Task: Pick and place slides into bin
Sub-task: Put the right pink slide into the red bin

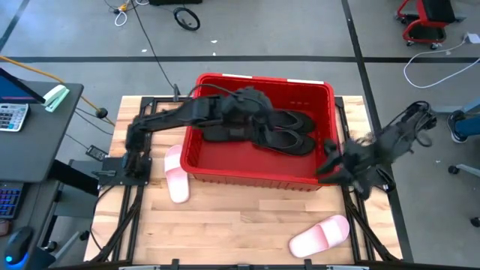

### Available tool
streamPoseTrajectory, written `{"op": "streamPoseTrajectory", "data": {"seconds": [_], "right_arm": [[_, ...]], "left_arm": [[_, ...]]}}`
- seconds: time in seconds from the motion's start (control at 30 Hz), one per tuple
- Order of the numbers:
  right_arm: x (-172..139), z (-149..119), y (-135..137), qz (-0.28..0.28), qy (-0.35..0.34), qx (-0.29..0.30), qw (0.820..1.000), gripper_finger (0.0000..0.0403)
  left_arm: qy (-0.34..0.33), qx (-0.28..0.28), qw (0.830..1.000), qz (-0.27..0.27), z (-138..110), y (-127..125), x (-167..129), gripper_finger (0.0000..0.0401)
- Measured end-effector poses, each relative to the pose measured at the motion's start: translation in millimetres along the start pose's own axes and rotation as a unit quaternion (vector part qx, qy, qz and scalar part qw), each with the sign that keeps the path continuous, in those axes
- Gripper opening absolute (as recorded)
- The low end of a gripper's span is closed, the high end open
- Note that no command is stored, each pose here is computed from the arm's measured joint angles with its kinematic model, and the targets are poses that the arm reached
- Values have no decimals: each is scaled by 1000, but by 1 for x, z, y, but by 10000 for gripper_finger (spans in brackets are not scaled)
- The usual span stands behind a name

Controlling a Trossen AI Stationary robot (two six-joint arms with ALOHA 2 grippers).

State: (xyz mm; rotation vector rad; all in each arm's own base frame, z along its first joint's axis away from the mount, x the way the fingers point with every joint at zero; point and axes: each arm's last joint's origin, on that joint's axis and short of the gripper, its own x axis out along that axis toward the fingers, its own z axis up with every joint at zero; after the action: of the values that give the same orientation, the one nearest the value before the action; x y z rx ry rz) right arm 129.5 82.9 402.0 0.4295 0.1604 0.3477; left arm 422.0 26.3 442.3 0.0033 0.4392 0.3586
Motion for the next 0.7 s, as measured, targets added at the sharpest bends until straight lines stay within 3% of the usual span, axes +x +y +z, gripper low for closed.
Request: {"op": "streamPoseTrajectory", "data": {"seconds": [0.13,0.27,0.33,0.53,0.7], "right_arm": [[11,-28,-7,-61,123,83,987,110],[18,-52,-10,-125,219,201,947,110],[23,-63,-8,-150,255,233,926,110],[46,-92,1,-202,311,263,891,110],[63,-110,3,-270,305,340,848,110]], "left_arm": [[15,-51,998,-18,4,-6,-40,229],[29,-96,994,-43,5,-16,-79,216],[47,-99,992,-54,1,-24,-92,208],[54,-78,991,-96,-2,-45,-124,186],[60,-75,987,-127,-6,-64,-139,173]]}}
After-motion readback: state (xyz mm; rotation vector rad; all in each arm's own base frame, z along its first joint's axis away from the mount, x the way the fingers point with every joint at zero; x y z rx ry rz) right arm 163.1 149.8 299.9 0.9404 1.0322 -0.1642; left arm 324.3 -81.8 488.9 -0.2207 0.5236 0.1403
